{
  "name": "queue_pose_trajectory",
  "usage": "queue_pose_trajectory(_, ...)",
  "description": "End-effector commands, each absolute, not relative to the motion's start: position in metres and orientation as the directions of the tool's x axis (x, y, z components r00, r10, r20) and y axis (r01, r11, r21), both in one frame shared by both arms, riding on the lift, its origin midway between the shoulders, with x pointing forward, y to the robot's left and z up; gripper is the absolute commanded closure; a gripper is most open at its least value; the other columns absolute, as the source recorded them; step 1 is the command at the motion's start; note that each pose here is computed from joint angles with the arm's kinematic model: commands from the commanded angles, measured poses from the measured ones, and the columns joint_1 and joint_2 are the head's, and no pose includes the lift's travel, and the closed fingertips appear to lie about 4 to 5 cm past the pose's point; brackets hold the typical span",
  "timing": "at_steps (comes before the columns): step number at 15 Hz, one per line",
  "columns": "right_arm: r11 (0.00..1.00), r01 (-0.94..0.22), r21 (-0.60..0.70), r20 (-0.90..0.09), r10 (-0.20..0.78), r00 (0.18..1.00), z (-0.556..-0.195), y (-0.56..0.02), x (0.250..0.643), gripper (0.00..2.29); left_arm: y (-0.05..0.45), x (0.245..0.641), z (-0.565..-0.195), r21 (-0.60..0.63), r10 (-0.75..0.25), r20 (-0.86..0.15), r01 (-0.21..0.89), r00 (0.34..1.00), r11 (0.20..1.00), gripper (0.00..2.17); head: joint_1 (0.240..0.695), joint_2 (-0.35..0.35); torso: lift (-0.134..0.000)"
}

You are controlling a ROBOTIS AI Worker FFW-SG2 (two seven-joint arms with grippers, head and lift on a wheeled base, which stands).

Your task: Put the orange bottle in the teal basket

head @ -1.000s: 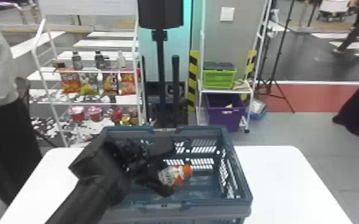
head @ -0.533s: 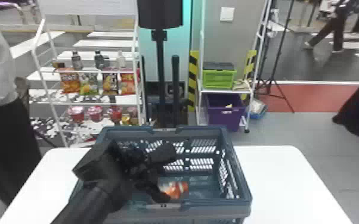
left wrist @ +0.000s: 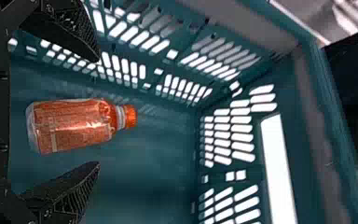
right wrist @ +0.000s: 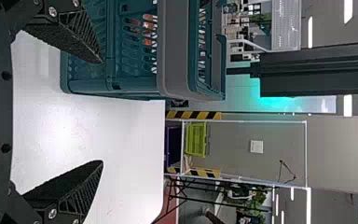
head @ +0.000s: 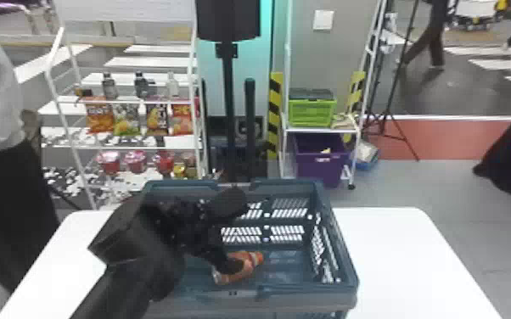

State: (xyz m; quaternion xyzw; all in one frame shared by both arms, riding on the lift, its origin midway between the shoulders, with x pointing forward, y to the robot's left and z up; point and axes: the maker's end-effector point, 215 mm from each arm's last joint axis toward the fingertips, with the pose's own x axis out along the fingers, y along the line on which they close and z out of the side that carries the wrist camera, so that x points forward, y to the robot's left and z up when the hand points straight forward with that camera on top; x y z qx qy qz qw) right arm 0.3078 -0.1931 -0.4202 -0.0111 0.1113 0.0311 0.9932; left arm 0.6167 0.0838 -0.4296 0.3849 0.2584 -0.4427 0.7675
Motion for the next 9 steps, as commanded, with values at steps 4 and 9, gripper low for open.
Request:
queue_pose_trajectory(4, 0.998, -0.066, -0.014, -0.215, 0.061, 0.975, -0.416, -0.192, 0.306, 0.13, 0.138, 0.631, -0.321, 0.411, -0.479, -0.539, 0.713, 0.693, 0.569, 0.12, 0.499, 0.0, 0.0)
queue_pose_trajectory(9, 0.998, -0.069, -0.014, -0.198, 0.064, 0.978, -0.406, -0.192, 0.306, 0.13, 0.248, 0.575, -0.255, 0.188, -0.327, -0.321, 0.398, 0.889, 0.898, 0.12, 0.499, 0.0, 0.0)
